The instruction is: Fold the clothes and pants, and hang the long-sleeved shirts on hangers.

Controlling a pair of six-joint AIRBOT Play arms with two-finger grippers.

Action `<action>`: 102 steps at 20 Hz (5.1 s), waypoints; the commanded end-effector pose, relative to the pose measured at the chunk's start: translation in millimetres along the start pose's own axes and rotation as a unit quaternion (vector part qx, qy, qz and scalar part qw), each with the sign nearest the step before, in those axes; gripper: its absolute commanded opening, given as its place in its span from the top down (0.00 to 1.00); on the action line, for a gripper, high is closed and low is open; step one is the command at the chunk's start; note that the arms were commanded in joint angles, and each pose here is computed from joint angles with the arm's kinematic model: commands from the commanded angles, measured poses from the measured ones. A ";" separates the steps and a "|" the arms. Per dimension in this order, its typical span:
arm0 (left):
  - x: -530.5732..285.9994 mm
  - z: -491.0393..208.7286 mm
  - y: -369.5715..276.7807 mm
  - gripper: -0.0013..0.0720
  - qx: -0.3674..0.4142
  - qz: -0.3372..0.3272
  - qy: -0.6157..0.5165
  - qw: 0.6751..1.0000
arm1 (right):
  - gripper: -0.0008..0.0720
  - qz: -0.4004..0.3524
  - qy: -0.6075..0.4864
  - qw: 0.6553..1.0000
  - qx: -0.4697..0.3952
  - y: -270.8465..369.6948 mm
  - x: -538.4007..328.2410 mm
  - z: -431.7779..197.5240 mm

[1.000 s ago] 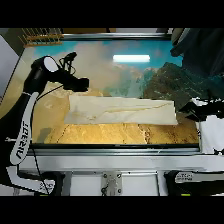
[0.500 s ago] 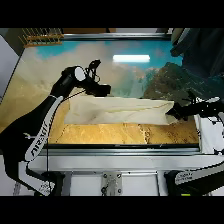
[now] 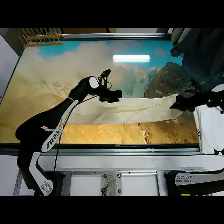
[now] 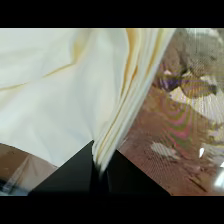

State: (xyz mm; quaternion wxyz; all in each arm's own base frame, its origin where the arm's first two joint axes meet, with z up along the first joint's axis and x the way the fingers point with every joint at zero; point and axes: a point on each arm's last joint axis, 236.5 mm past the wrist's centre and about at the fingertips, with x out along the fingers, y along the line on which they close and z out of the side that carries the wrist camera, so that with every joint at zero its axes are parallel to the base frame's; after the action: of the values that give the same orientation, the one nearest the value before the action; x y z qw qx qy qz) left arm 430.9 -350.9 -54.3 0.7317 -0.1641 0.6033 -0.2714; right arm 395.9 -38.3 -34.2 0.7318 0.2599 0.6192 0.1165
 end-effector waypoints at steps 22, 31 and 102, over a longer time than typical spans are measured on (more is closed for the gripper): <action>62.1 -22.3 -39.8 0.97 0.071 -0.022 0.102 0.992 | 0.98 -0.033 -0.056 0.963 -0.261 257.3 -77.8 -2.1; -62.9 65.2 42.9 0.97 0.039 0.044 -0.013 0.998 | 0.98 0.038 -0.040 0.949 -0.311 343.3 -25.0 -37.8; -219.3 62.2 19.9 0.97 0.122 0.081 -0.074 0.986 | 0.98 -0.186 -0.446 0.841 0.243 -149.6 -282.6 -2.7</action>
State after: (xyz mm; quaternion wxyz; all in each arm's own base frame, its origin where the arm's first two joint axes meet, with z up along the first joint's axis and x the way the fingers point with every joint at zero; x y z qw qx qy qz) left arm 468.1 -209.8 122.2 0.8082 -0.0449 0.5218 -0.2692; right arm 321.2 -304.9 116.5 0.8518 0.3282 0.2756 -0.3015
